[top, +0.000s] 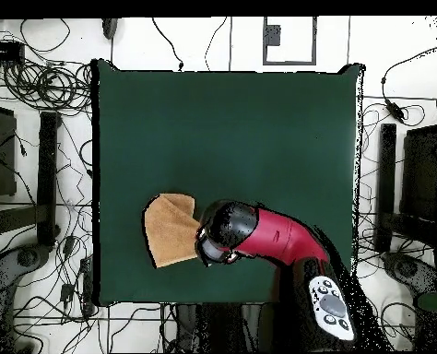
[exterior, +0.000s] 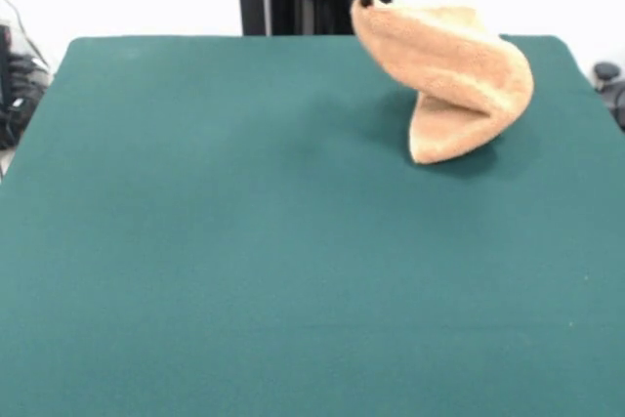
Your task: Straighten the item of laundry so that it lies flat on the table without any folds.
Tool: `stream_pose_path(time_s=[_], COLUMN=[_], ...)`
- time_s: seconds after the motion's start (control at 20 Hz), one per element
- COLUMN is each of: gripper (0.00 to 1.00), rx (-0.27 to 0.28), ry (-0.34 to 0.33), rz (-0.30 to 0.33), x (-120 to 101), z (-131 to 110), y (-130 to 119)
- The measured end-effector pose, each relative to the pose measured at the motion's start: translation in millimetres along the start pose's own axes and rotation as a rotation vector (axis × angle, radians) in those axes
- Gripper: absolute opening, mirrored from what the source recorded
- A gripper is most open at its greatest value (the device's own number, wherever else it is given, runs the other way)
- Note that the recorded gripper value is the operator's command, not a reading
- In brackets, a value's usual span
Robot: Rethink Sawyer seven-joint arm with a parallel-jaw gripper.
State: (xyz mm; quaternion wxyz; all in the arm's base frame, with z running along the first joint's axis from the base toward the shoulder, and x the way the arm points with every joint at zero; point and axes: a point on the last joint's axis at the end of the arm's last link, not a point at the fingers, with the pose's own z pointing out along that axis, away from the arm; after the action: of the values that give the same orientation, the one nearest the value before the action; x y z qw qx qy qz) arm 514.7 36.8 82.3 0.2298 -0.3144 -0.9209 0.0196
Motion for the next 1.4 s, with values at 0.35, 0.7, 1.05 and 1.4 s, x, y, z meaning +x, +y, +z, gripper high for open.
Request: stream_pose_path(time_s=[0.35, 0.7, 1.05, 1.4], gripper=[0.00, 0.00, 0.00, 0.00], rx=[-0.004, -0.023, -0.022, -0.020], ry=[-0.045, -0.133, -0.240, -0.314], rz=[-0.048, -0.067, -0.099, -0.137], x=[-21, -45, -76, -97], z=[-49, -95, -126, -154], y=[3, 8, 16, 34])
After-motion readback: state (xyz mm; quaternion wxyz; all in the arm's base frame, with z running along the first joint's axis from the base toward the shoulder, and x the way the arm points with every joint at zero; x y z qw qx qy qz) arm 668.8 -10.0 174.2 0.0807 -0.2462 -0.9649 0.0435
